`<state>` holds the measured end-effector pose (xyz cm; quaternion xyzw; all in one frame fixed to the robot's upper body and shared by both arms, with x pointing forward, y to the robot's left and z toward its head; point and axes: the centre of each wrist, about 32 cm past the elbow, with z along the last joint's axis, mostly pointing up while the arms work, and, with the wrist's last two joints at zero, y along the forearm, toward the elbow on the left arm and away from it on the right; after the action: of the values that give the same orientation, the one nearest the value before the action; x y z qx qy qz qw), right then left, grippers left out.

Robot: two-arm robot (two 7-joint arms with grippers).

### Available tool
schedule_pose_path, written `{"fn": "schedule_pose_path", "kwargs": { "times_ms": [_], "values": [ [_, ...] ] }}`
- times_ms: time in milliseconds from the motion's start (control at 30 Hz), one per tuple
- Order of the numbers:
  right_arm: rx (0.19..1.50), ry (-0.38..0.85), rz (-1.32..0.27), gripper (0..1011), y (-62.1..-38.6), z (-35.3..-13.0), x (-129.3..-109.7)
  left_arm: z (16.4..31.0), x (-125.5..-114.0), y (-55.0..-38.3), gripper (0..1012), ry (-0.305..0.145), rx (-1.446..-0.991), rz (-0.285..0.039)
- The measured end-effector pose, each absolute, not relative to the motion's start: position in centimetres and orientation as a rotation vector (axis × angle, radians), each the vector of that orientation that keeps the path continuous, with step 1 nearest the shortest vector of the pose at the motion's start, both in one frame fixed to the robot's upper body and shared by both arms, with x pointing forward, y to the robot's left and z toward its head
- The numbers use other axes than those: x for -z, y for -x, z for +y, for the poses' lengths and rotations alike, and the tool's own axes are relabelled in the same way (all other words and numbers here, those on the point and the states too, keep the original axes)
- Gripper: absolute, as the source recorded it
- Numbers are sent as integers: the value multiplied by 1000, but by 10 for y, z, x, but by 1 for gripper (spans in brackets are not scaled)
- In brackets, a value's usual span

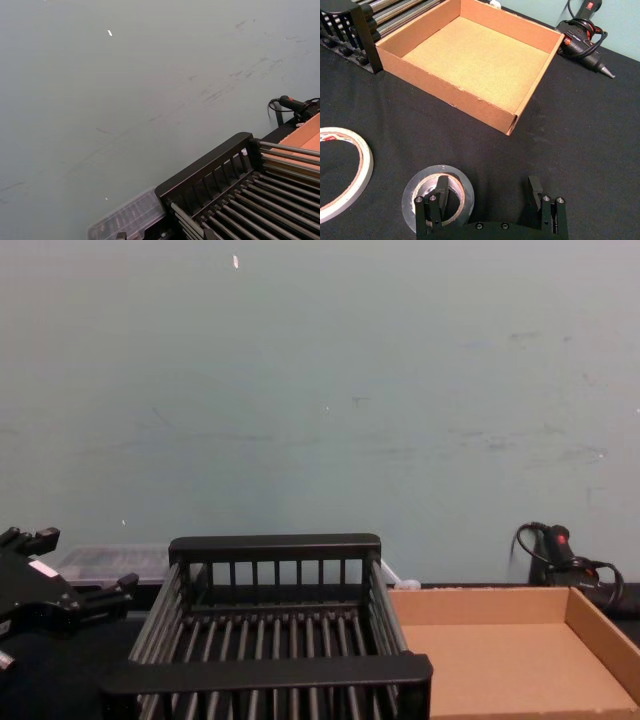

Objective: Pick up the white tape and place it into the black box , Pick up the silver tape and place it into the brown box.

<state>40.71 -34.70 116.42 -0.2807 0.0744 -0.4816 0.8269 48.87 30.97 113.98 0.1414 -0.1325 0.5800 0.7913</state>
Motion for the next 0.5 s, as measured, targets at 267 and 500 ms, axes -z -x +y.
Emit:
{"fn": "schedule_pose_path", "kwargs": {
  "times_ms": [267,500],
  "values": [
    [1023,598,157,1002,-407,-347,-1164,310,-1140,-489,1001,-304,-1248,-285],
    [1023,598,155,1002,-407,-347,-1164,310,-1140,-489,1001,-305,-1248,-285]
  ]
}}
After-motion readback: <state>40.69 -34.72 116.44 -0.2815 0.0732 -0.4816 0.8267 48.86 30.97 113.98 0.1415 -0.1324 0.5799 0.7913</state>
